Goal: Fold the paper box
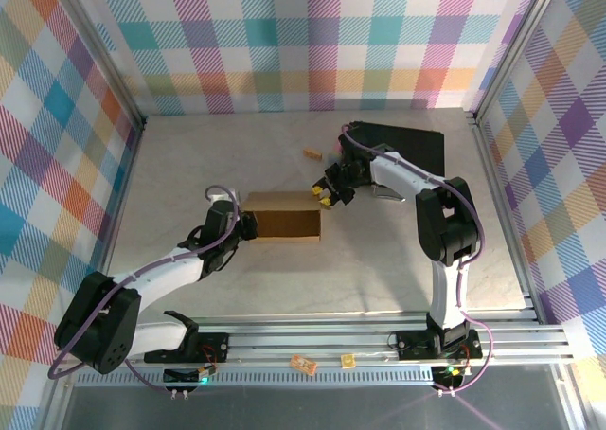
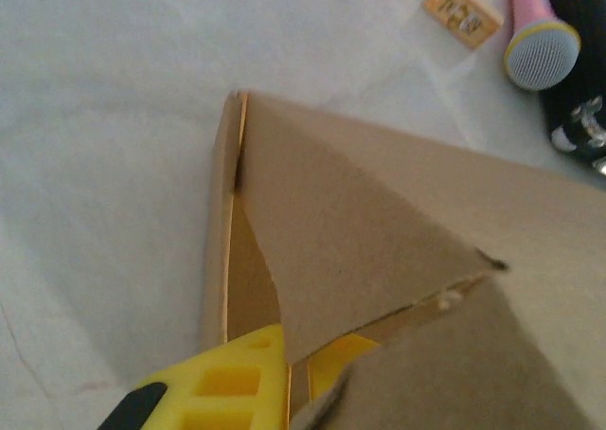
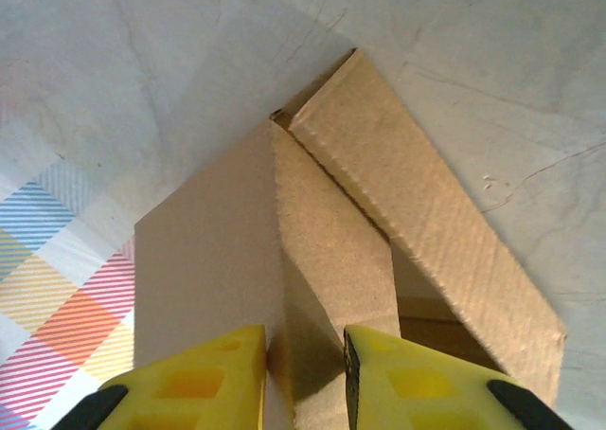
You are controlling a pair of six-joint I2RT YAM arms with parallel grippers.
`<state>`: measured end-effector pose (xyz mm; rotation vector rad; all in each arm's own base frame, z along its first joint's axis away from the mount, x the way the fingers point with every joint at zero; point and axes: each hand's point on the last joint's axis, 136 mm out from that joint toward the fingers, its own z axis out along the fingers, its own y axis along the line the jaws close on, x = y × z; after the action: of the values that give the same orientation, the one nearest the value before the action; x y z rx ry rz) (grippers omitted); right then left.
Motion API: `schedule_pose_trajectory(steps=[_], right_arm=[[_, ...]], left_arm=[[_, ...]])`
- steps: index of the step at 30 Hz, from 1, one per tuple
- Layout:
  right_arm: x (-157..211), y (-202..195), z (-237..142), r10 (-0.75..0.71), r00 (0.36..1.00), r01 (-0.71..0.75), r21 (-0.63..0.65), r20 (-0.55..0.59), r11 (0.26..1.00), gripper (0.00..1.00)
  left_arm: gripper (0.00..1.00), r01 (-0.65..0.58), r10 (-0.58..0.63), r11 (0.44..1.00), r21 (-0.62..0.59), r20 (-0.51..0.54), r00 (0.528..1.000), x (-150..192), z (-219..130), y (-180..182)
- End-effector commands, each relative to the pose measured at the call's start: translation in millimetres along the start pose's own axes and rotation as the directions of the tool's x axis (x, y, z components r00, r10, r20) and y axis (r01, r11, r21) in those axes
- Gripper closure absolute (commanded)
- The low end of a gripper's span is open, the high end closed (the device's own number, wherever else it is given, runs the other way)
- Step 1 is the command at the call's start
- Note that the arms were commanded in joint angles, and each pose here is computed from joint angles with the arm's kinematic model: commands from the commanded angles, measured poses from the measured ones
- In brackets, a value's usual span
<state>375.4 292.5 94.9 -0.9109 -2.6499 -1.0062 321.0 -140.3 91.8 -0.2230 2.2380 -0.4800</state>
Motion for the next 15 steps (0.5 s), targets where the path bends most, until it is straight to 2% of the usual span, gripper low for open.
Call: schedule_pose_trajectory(steps=[1, 4, 15], right_arm=[[1, -13, 7, -0.024, 1.000, 0.024, 0.046, -0.001, 0.999, 0.74], [0, -16, 7, -0.040, 0.999, 0.040, 0.059, 0.004, 0.997, 0.74], [-3, -30, 8, -0.102, 0.995, 0.100, 0.111, 0.015, 0.989, 0.76]], left_arm=[[0.86, 0.043, -0.042, 0.999, 0.007, -0.066, 0.997, 18, -5, 1], [0.83, 0.053, -0.054, 0.999, -0.005, -0.085, 0.995, 22, -7, 3], [0.50, 0.171, -0.175, 0.985, -0.040, -0.209, 0.962, 46, -30, 8]])
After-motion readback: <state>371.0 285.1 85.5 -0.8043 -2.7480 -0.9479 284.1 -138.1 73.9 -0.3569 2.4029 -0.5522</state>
